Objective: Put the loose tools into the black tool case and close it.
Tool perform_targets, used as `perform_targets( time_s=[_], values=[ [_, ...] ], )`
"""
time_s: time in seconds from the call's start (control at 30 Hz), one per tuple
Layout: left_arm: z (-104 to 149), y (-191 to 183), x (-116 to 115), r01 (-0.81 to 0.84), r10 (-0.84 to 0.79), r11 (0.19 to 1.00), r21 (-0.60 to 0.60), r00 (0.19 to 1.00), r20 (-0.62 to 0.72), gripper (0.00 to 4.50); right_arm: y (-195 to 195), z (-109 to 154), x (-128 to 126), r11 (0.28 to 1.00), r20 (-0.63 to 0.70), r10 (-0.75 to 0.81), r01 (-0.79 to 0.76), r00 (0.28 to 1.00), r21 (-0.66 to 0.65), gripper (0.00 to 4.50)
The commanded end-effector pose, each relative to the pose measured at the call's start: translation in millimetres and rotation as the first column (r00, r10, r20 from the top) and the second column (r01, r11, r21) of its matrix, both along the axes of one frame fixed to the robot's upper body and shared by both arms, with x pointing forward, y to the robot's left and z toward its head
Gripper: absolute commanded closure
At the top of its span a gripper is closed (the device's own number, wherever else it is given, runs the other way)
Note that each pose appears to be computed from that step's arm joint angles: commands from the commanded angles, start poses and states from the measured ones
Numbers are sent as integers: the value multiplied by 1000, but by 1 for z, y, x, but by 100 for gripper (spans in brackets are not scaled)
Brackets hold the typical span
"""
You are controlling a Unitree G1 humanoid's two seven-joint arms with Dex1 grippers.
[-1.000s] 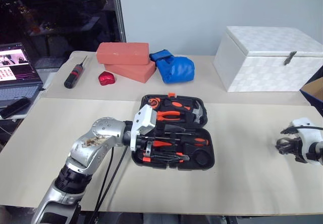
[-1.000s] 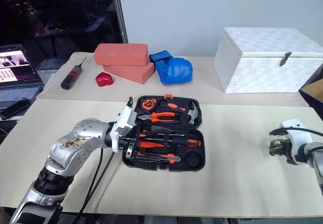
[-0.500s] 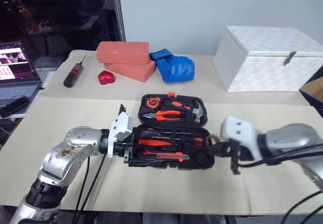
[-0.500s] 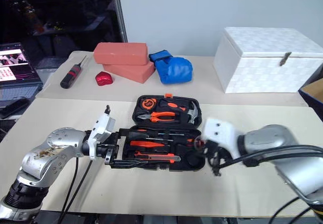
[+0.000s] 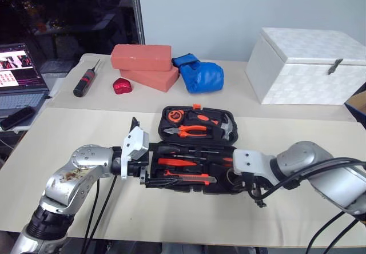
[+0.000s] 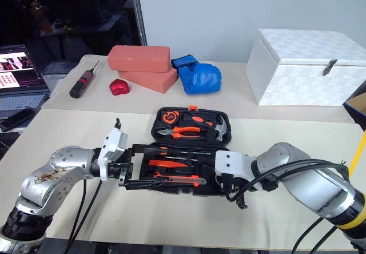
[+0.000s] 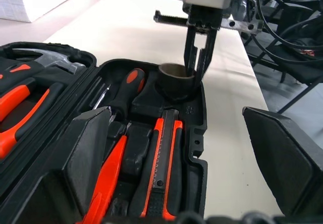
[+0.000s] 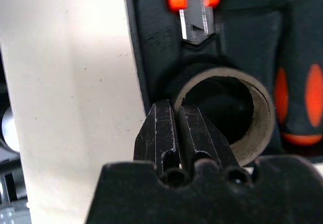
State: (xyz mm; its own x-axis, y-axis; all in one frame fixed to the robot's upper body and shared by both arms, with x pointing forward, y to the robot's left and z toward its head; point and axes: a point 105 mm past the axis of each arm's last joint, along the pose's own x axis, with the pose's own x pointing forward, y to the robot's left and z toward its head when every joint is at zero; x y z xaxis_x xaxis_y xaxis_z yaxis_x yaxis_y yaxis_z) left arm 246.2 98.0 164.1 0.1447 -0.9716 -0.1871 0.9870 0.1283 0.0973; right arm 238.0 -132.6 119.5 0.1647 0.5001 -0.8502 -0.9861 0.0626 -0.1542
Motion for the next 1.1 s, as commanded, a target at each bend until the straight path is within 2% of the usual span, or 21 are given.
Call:
perform_targets(
  time_s=[0.03,0.13,0.2,0.27,0.37,0.43,0.53,0.67,0.7,0.73,0.8,0.97,1.1],
  values=[
    [10,-2,-4,9,-9,1000,-18,999,34,0,7,-1,0,998,1,66,-66,998,-14,448],
    [10,-2,-4,2,-2,1000,-16,999,35,0,6,-4,-1,995,-22,92,-92,996,-37,448],
    [9,-1,-4,-1,1,1000,-15,999,35,0,4,-7,1,993,-24,100,-102,995,-56,377],
    [9,-1,-4,-5,5,1000,-14,999,35,0,4,-7,1,992,-22,110,-111,994,-62,327],
    [8,3,-2,-27,27,1000,-12,999,26,0,3,3,0,993,-13,109,-109,994,-35,225],
    [8,6,2,-51,52,998,-24,999,6,0,5,12,-3,994,-10,105,-105,994,10,225],
    [9,12,20,-176,171,982,-72,983,-73,0,13,32,-8,986,-15,63,-60,998,158,225],
    [14,21,51,-379,353,917,-122,915,-193,0,13,59,2,929,54,-95,69,994,363,225],
    [17,25,68,-475,448,871,-125,872,-199,0,9,72,16,872,86,-227,163,970,462,225],
    [20,28,83,-556,519,821,-127,821,-240,0,-1,84,33,807,138,-381,257,914,532,225],
    [23,31,107,-650,602,754,-95,742,-294,0,-24,89,63,686,85,-598,453,797,570,225],
    [13,35,144,-755,697,656,9,602,-390,0,-44,79,109,511,8,-791,655,611,557,225],
    [4,35,165,-786,742,612,84,534,-406,0,-52,61,135,437,-29,-848,731,529,523,225]
  ],
)
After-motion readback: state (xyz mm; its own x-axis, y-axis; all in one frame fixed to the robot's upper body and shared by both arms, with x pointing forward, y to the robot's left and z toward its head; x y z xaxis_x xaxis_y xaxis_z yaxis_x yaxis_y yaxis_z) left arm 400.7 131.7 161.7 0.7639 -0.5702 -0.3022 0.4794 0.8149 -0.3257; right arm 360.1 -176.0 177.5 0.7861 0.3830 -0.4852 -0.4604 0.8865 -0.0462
